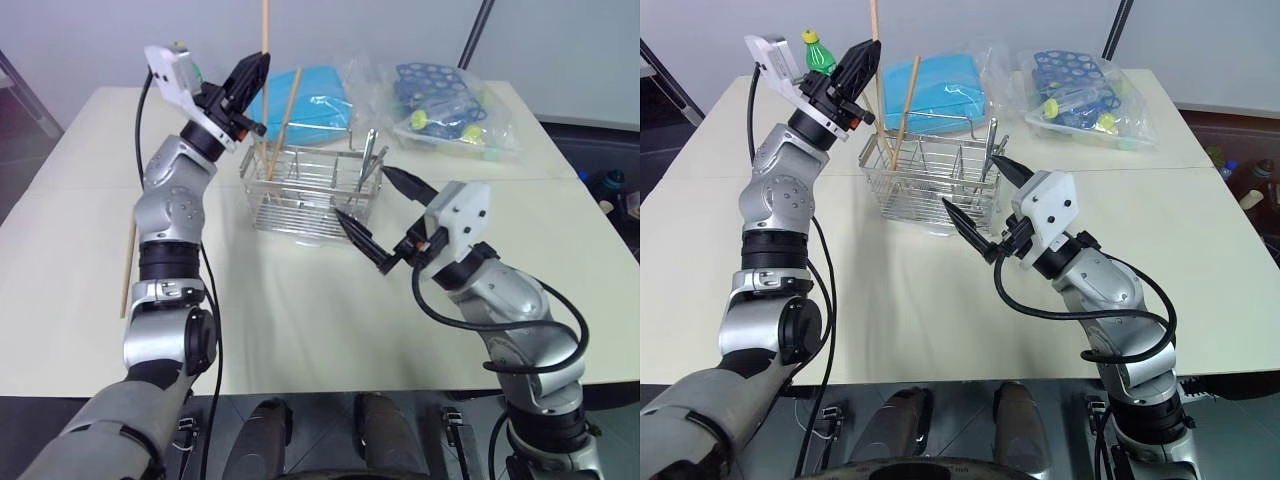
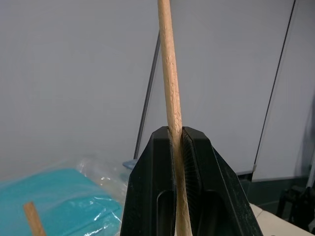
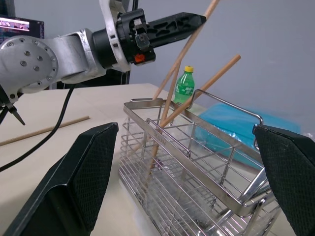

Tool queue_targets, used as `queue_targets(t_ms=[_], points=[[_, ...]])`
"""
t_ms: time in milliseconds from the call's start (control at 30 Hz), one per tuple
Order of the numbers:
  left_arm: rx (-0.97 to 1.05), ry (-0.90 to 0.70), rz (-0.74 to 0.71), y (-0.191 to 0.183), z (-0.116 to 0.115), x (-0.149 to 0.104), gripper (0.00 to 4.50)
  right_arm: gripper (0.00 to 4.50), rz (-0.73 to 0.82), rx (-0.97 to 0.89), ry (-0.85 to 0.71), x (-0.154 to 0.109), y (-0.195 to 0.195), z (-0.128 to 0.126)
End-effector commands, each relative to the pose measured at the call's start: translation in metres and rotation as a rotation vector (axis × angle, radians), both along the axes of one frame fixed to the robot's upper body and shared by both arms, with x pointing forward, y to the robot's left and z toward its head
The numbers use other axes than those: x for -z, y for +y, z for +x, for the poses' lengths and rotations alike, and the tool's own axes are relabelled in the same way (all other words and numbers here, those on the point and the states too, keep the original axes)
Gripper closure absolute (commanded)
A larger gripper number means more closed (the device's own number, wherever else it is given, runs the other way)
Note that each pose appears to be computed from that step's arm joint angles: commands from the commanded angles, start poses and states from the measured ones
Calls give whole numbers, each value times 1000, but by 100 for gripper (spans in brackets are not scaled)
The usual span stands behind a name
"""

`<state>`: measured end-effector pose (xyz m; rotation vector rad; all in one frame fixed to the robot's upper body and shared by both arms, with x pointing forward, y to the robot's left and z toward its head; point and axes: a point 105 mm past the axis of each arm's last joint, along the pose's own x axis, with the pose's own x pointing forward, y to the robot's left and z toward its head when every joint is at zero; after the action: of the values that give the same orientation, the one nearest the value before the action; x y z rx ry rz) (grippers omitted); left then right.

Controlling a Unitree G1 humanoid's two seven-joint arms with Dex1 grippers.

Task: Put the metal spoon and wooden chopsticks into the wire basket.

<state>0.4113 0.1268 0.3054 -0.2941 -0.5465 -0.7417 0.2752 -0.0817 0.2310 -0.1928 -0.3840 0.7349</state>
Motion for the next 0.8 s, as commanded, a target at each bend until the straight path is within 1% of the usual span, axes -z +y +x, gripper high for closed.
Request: queue_targets(t_ms=[33,233,433,500,533,600,633,733,767,800], points=[[-24,-28,12,-2,-1,-1,443,0,3,-12,-48,-10,3,-8],[-39,-14,35,-6,-1,14,443,0,4,-12,-47,-9,3,-7],[-43,-9,45,-7,-3,20,443,0,7,-13,-46,-9,4,-7],[-45,-10,49,-6,-4,20,366,0,7,-14,-46,-9,4,-6],[-46,-10,51,-6,-4,21,339,0,7,-15,-47,-9,4,-6],[-46,-12,54,-5,-5,21,251,0,8,-16,-48,-9,4,-5],[-45,-13,58,-5,-6,21,187,0,7,-17,-49,-9,4,-5],[-45,-13,69,-6,-8,24,30,0,6,-20,-49,-8,4,-5],[-46,-13,71,-6,-9,25,2,0,5,-20,-49,-8,4,-5],[-48,-13,72,-5,-9,25,2,0,4,-21,-49,-8,4,-5]])
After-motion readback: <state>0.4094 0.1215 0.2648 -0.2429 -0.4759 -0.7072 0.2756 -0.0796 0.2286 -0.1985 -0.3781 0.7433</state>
